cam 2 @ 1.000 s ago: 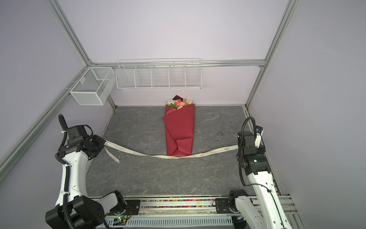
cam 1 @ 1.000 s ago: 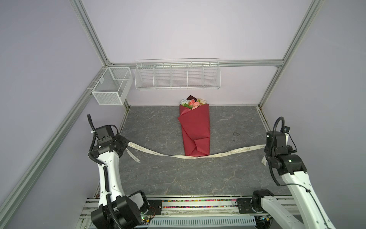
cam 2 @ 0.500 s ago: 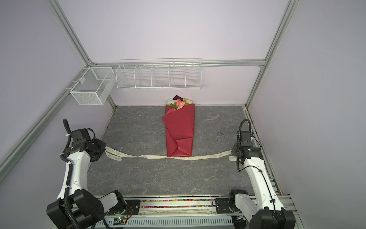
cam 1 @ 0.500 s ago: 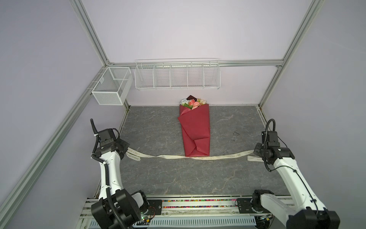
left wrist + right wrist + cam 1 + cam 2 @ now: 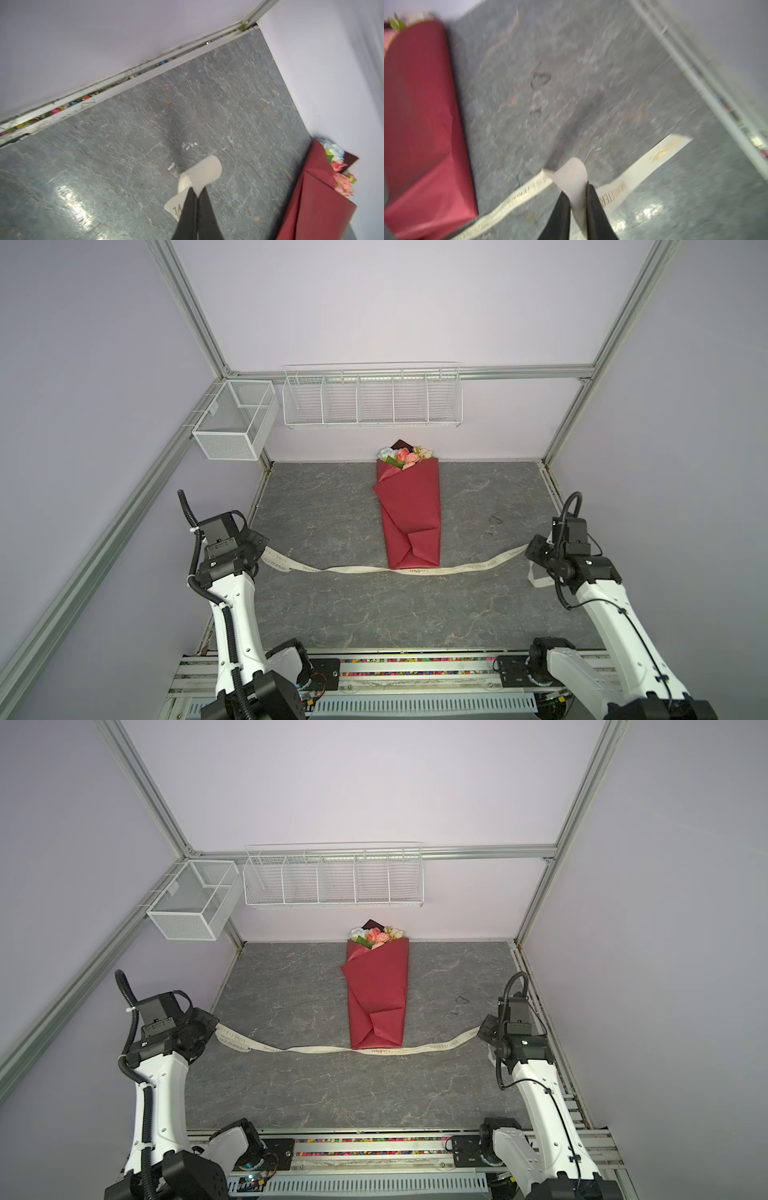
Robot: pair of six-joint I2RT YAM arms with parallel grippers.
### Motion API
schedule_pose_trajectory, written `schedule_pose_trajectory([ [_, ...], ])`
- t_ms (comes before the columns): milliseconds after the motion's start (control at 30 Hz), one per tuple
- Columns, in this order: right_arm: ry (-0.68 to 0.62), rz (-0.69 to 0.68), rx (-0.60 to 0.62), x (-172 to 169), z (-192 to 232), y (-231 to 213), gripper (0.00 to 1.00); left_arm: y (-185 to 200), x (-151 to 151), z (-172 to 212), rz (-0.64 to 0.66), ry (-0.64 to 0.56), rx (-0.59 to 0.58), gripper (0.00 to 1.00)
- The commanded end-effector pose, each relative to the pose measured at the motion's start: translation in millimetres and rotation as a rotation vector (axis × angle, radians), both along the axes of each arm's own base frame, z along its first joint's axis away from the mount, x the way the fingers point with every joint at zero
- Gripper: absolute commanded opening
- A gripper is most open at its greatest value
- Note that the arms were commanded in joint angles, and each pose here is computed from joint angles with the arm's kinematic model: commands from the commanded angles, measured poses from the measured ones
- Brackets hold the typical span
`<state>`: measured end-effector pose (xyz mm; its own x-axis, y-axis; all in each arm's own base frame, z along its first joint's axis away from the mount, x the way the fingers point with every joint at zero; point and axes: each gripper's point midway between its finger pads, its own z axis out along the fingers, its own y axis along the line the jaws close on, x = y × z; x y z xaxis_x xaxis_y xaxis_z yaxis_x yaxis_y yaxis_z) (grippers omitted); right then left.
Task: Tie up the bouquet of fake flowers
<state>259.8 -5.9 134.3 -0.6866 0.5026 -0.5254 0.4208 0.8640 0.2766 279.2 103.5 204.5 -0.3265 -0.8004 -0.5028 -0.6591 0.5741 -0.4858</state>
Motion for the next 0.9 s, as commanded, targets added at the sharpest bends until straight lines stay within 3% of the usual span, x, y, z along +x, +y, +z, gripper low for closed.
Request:
schedule_pose_trajectory([
  [0,-0.022,0.097,0.245,-8,-6,45,0.35,-22,5,1,-0.096,-0.045,-0.081,0.0],
  [100,-0.056,0.189,0.28,-21,12,58,0.57,-16,-3,7,-0.076,-0.05,-0.022,0.0],
  [200,-0.002,0.085,0.173,-39,15,32,0.76,-12,-7,15,-0.053,-0.066,0.006,0.0],
  [267,0.057,-0.009,0.142,-50,10,17,0.77,-13,-6,16,-0.053,-0.075,-0.002,0.0],
  [467,0.194,-0.173,0.225,-56,-29,13,0.77,-15,-7,19,-0.084,-0.065,0.02,0.0],
  [633,0.243,-0.288,0.038,-49,-46,-30,0.67,-16,-11,20,-0.106,-0.059,0.05,0.0],
  [700,0.313,-0.322,-0.02,-50,-53,-42,0.68,-17,-12,20,-0.112,-0.06,0.052,0.0],
  [867,0.432,-0.304,-0.017,-36,-66,-42,0.68,-24,-8,19,-0.151,-0.087,0.033,0.0],
])
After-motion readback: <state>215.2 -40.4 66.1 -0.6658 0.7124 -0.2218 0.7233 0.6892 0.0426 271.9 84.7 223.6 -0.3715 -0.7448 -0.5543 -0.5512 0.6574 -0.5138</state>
